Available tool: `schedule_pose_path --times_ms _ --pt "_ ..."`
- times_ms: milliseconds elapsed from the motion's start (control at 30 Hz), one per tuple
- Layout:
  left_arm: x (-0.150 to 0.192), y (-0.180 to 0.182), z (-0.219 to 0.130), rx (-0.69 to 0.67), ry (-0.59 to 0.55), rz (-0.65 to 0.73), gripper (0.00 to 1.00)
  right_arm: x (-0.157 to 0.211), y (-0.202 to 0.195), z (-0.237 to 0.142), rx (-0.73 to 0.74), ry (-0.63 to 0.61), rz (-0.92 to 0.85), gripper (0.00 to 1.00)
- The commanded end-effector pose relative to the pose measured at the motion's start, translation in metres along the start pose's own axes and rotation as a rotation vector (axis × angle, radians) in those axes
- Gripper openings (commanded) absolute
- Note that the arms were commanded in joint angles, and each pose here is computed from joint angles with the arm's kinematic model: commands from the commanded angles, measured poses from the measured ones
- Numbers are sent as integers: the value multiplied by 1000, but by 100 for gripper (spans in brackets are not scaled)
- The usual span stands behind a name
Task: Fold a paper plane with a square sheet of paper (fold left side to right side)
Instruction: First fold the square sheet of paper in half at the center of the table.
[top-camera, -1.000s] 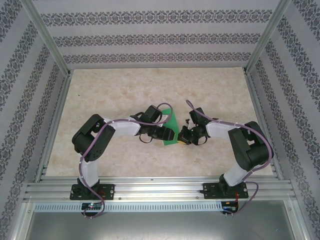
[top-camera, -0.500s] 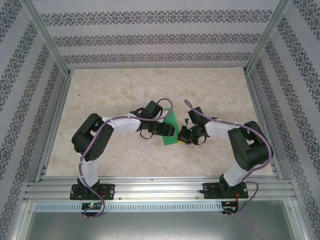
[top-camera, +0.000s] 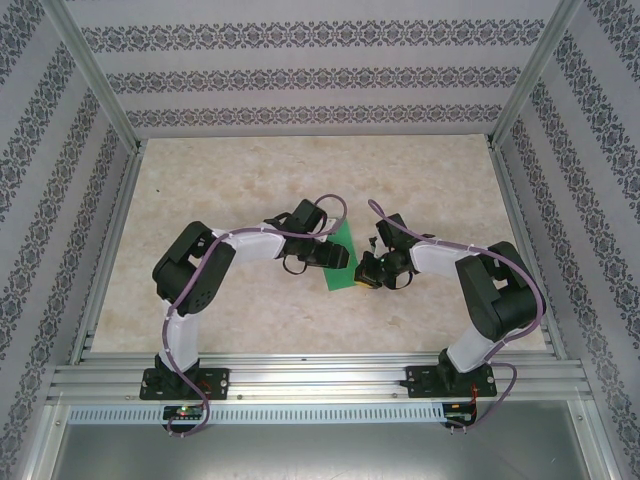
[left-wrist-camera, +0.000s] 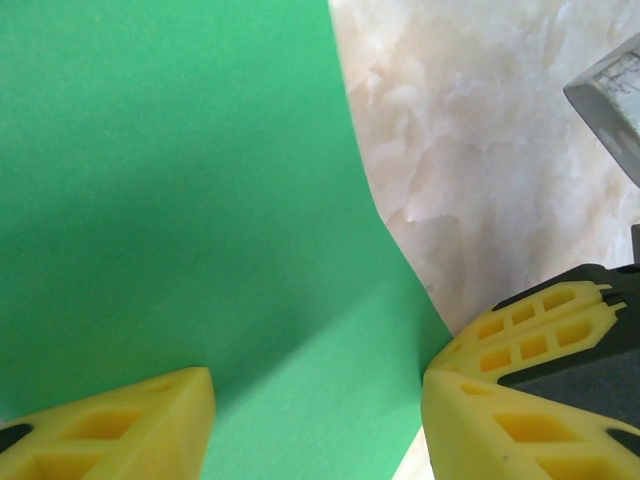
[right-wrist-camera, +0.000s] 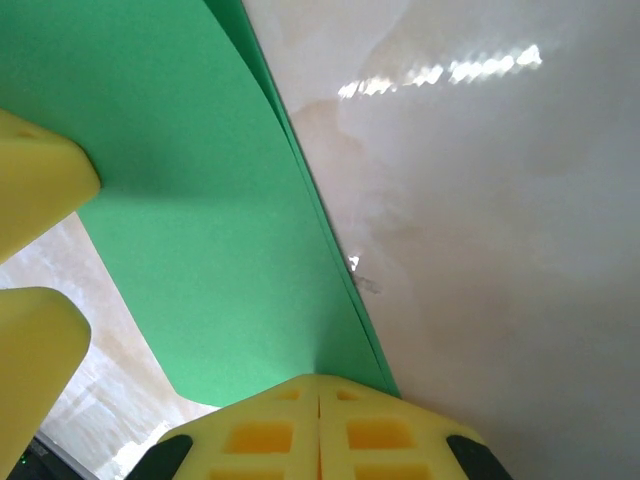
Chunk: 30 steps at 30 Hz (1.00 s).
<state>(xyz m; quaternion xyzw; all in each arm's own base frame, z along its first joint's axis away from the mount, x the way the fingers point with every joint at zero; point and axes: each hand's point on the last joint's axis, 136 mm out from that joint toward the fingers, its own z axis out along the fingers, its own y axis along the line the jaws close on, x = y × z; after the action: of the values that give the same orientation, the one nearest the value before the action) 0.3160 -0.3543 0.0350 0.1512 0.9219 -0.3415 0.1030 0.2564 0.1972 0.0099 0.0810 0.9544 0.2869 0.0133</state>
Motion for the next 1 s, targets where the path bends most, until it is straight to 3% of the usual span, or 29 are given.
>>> schedule_pose_path --times_ms 0,367,967 --pt "-4 30 3 -95 -24 -3 59 15 -48 9 210 25 29 7" --pt "-25 49 -3 -113 -123 -49 60 17 -54 8 230 29 31 7" --pt "-82 59 -8 -137 -166 -27 63 21 -57 9 241 42 30 7"
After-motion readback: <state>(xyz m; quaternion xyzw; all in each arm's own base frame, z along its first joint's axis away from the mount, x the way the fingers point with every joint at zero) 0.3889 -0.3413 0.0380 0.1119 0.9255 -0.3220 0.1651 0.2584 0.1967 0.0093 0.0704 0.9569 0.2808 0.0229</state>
